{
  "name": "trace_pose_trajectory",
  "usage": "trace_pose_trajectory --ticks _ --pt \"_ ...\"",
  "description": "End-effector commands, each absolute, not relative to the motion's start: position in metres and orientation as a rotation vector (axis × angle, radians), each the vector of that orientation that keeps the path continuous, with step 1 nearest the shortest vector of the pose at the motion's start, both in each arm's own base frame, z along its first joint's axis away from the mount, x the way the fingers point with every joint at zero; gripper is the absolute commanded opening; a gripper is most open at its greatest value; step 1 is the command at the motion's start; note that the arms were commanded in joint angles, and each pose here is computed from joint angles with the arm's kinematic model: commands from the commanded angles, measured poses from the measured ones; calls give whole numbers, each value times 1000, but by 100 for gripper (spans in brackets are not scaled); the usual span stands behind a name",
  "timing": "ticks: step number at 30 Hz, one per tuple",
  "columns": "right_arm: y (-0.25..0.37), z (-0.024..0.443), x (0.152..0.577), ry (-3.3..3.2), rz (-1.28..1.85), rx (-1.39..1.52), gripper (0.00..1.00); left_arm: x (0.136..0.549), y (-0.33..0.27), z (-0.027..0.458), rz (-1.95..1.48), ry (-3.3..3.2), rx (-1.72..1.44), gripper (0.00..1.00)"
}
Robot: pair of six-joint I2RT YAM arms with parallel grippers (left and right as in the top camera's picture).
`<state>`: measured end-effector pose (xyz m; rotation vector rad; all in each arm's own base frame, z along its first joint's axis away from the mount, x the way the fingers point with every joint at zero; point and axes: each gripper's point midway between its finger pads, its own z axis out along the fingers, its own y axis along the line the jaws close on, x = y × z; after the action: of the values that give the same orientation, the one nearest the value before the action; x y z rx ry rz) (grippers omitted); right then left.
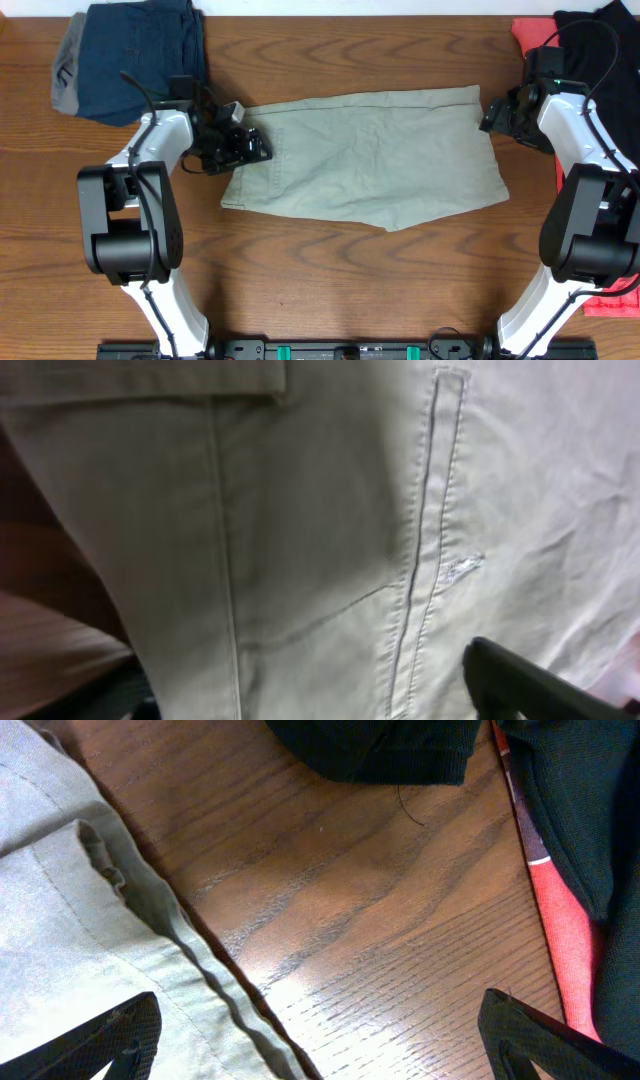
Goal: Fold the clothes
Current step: 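Pull the shorts' left edge leftward with the left gripper to flatten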
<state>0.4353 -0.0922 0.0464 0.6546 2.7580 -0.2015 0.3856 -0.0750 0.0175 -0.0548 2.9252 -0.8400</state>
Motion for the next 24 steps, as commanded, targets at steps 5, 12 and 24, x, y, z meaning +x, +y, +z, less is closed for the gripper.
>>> trace_pose_trajectory --ticks 5,12,24 --pt "-89 59 438 2726 -191 658 99 362 -78 -6 -833 3022 -65 26" --pt "-89 59 438 2726 -191 658 99 347 -55 -13 -622 3148 -128 6" --pt "-89 59 438 2726 -191 658 99 340 10 53 -247 3126 -402 6"
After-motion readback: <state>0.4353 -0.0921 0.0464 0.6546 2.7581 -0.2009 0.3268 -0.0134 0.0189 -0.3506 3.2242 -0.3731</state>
